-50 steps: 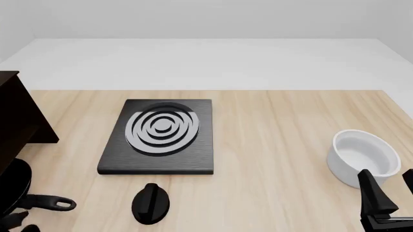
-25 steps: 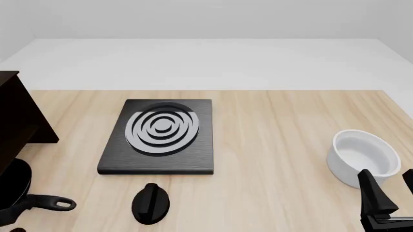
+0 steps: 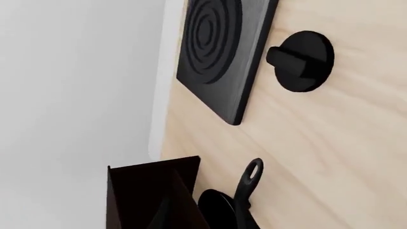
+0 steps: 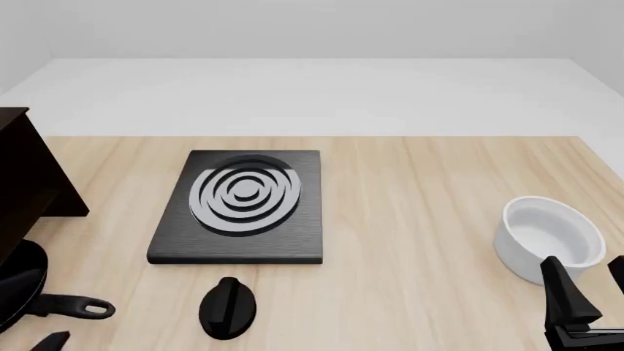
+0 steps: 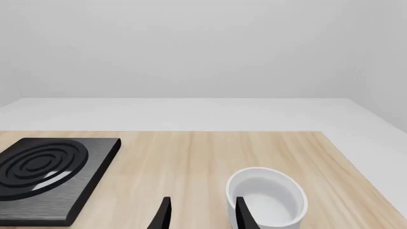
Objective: Put the frying pan under the cabinet shelf.
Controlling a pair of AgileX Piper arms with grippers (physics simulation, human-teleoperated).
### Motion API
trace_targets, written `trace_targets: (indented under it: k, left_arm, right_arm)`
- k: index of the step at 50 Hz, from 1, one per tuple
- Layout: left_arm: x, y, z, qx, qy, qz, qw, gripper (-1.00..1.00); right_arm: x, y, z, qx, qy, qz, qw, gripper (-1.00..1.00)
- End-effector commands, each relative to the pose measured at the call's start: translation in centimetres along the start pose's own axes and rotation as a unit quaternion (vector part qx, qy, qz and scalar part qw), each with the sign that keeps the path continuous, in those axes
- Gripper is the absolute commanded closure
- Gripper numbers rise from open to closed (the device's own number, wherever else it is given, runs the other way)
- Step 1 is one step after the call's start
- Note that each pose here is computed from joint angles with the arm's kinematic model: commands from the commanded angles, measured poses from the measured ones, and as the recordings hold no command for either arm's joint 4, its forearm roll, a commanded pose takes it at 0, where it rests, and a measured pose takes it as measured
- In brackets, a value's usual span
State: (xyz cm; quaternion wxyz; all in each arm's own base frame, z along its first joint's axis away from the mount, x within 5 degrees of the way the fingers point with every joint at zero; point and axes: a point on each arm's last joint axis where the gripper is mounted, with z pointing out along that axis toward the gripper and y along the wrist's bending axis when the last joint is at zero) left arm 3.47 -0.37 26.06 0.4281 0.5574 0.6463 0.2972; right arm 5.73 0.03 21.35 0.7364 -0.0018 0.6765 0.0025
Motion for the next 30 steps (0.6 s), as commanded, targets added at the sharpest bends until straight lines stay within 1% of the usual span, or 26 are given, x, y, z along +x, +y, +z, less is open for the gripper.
trace_targets:
  k: [1,3,4,7,9,10,12,14,16,17,19,20,22,24,25,27,28,30]
  left_arm:
    - [-0.3,0.4,-0.5,0.004,-0.025,0.012,0.9996,-1.0]
    - [-0.4,0.6,-0.5,0.009,-0.032,0.004,0.9995,-1.0]
    - [-0.3,0.3,-0.5,0.008,-0.03,0.009,0.9995,-1.0]
    - [-0.4,0.4,-0.4,0.016,-0.032,0.002,0.9994,-1.0]
    - [-0.3,0.1,-0.4,0.012,-0.029,0.008,0.9995,-1.0]
    - [-0.3,0.2,-0.4,0.019,-0.034,0.004,0.9992,-1.0]
    - [-0.3,0.1,-0.4,0.017,-0.033,0.006,0.9993,-1.0]
    - [-0.5,0.5,-0.4,0.014,-0.044,0.0,0.999,-1.0]
    - [-0.5,0.4,-0.4,0.017,-0.047,0.004,0.9988,-1.0]
    - [-0.8,1.0,-0.5,0.025,-0.06,-0.012,0.9978,-1.0]
    - [-0.7,0.8,-0.5,0.029,-0.061,-0.009,0.9977,-1.0]
    - [-0.5,0.3,-0.5,0.026,-0.056,0.001,0.9981,-1.0]
    - [-0.6,0.4,-0.6,0.032,-0.061,-0.004,0.9976,-1.0]
    - [-0.1,-1.0,-0.5,0.028,-0.055,0.03,0.9977,-1.0]
    - [-0.7,0.4,-0.6,0.037,-0.073,-0.002,0.9966,-1.0]
    - [-0.5,-0.2,-0.6,0.035,-0.072,0.012,0.9967,-1.0]
    - [-0.7,0.3,-0.7,0.036,-0.081,0.004,0.9961,-1.0]
    - [-0.7,0.2,-0.7,0.035,-0.087,0.009,0.9955,-1.0]
  right_arm:
    - [0.0,0.0,0.0,0.0,0.0,0.0,1.0,-1.0]
    - [0.0,0.0,0.0,0.0,0.0,0.0,1.0,-1.0]
    - [0.0,0.0,0.0,0.0,0.0,0.0,1.0,-1.0]
    - [0.0,0.0,0.0,0.0,0.0,0.0,1.0,-1.0]
    - [0.0,0.0,0.0,0.0,0.0,0.0,1.0,-1.0]
    - [0.0,0.0,0.0,0.0,0.0,0.0,1.0,-1.0]
    - [0.0,0.0,0.0,0.0,0.0,0.0,1.0,-1.0]
    - [0.0,0.0,0.0,0.0,0.0,0.0,1.0,-1.0]
    - [0.0,0.0,0.0,0.0,0.0,0.0,1.0,-1.0]
    - [0.0,0.0,0.0,0.0,0.0,0.0,1.0,-1.0]
    - [0.0,0.0,0.0,0.0,0.0,0.0,1.0,-1.0]
    - [0.0,0.0,0.0,0.0,0.0,0.0,1.0,-1.0]
    - [0.0,0.0,0.0,0.0,0.0,0.0,1.0,-1.0]
    - [0.0,0.0,0.0,0.0,0.0,0.0,1.0,-1.0]
    - [0.0,0.0,0.0,0.0,0.0,0.0,1.0,-1.0]
    - [0.0,0.0,0.0,0.0,0.0,0.0,1.0,-1.0]
    - [0.0,0.0,0.0,0.0,0.0,0.0,1.0,-1.0]
    - [0.0,0.0,0.0,0.0,0.0,0.0,1.0,-1.0]
